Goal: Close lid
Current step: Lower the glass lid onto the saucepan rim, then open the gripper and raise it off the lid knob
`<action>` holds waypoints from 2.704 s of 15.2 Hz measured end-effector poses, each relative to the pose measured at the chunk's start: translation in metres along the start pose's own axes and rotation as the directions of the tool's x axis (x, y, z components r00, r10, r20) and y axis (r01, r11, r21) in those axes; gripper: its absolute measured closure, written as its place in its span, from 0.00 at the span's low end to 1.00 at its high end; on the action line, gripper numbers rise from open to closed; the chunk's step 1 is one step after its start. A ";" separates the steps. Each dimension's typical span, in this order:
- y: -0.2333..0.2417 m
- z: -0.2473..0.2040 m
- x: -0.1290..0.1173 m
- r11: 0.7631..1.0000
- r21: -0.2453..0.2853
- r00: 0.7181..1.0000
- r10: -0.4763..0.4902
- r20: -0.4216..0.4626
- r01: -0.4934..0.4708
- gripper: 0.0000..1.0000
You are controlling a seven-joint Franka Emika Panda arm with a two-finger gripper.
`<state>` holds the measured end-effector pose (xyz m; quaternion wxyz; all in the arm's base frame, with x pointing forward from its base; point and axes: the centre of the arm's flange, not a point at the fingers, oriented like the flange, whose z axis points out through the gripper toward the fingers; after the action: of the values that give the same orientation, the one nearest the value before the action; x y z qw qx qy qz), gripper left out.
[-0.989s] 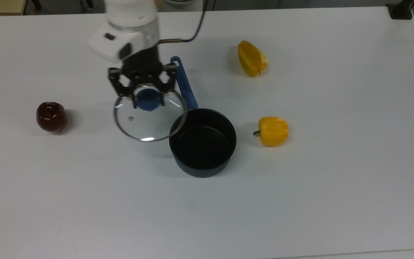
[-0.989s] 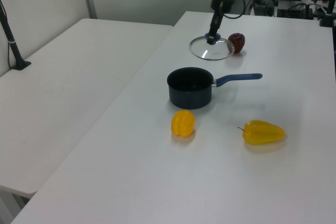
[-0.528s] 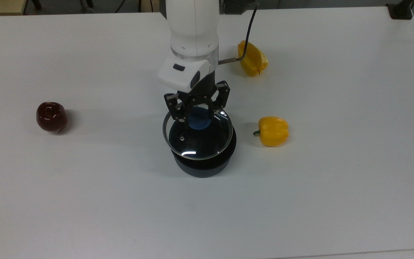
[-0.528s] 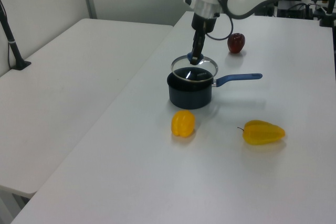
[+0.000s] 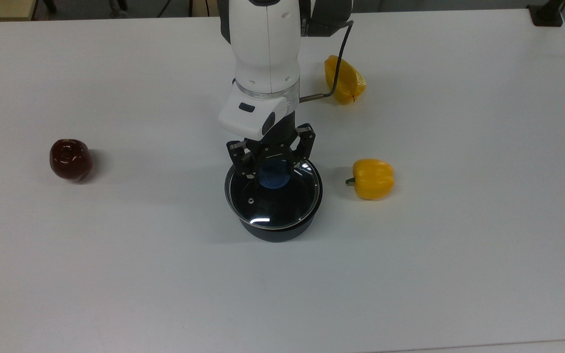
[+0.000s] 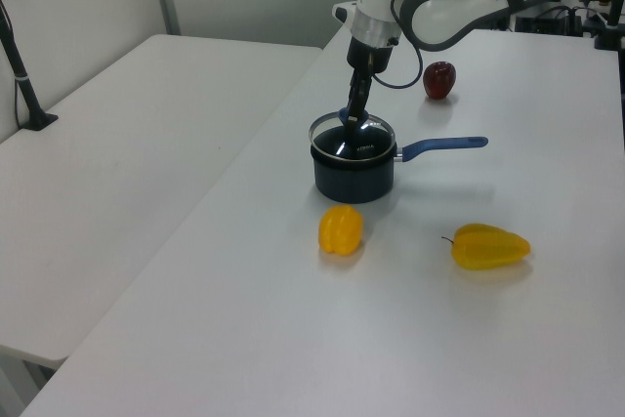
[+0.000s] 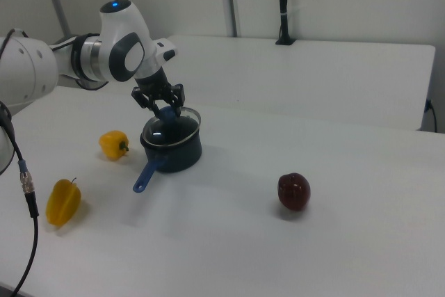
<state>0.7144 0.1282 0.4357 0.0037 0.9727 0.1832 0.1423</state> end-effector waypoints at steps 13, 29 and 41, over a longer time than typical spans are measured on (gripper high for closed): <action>-0.001 0.004 -0.001 1.000 0.003 1.000 -0.001 0.012 0.001 0.39; -0.006 0.008 -0.002 1.000 0.007 1.000 0.006 0.022 -0.006 0.00; 0.047 -0.182 -0.092 0.982 -0.038 0.947 0.190 0.260 -0.187 0.00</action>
<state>0.5986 0.0429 0.5877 0.0204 0.9960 0.0865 0.0131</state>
